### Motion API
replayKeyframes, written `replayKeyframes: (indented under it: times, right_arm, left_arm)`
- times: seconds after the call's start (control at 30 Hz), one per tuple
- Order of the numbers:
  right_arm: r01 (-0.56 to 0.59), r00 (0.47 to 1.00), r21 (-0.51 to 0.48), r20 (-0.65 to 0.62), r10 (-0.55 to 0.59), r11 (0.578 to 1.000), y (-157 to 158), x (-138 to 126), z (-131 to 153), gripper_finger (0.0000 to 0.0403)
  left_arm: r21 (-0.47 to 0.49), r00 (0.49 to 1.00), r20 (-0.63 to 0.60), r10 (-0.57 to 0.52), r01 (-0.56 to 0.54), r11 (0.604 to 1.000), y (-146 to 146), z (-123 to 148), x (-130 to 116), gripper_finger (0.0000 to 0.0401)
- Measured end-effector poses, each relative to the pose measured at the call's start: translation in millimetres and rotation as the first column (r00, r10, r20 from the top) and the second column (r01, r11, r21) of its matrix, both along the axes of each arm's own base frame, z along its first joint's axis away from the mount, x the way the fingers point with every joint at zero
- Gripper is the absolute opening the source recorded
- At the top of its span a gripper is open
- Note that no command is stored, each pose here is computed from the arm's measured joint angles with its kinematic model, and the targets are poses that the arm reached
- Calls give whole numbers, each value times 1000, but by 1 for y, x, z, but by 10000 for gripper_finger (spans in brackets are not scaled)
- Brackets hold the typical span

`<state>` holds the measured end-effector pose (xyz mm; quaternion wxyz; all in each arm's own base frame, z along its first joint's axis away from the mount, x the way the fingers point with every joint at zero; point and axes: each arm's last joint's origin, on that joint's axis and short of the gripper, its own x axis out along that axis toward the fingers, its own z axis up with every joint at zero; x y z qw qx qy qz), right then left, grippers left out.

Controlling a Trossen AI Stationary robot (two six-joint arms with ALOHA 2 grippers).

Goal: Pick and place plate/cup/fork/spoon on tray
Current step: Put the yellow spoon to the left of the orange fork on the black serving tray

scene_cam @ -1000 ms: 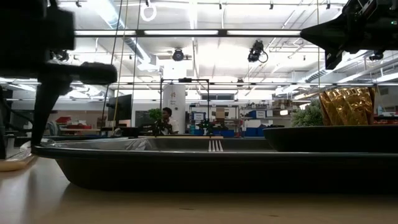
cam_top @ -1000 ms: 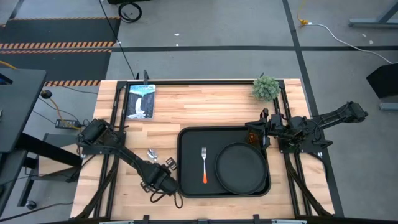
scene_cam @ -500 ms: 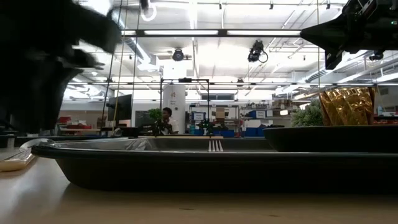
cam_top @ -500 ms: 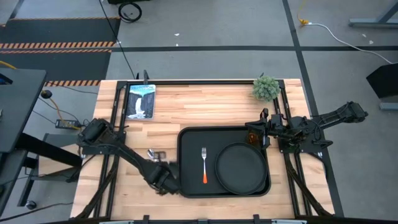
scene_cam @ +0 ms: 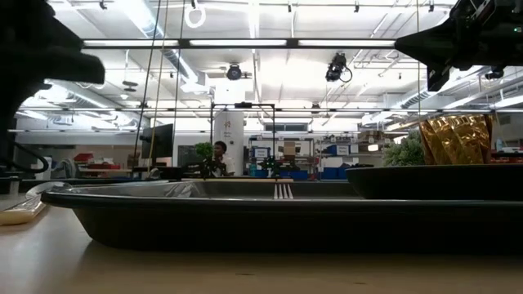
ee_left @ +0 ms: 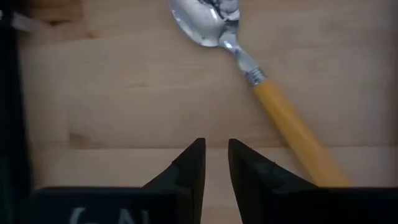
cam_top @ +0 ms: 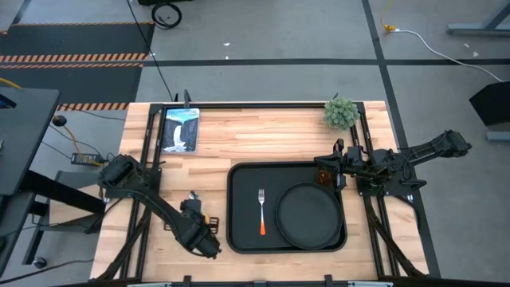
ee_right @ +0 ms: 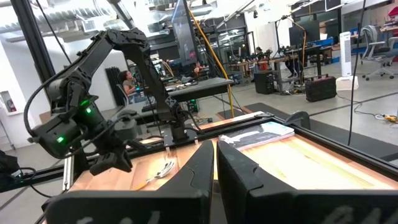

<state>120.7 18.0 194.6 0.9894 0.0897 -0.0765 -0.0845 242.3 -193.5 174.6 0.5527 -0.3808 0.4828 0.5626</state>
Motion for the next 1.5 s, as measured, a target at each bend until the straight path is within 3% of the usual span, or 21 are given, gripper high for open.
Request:
replayKeyframes:
  times: [0.17, 0.37, 0.53, 1.23, 1.5]
  right_arm:
    - [0, 1000, 0, 0, 0, 1000, 0, 0, 0, 27]
    - [0, 1000, 0, 1, 0, 1000, 0, 0, 0, 27]
    - [0, 1000, 0, 0, 0, 1000, 0, 0, 0, 27]
    - [0, 1000, 1, 2, 0, 1000, 0, 0, 0, 27]
    - [0, 1000, 0, 1, 0, 1000, 0, 0, 0, 27]
  left_arm:
    - [45, 995, 87, 48, -52, 998, 1, 0, 4, 111]
    - [63, 993, 67, 101, -105, 992, 10, -14, 16, 163]
    - [75, 992, 50, 114, -118, 990, 17, -21, 22, 178]
    - [40, 991, 68, 116, -119, 992, 13, -39, 33, 162]
    - [-14, 994, 76, 81, -80, 997, 7, -39, 34, 110]
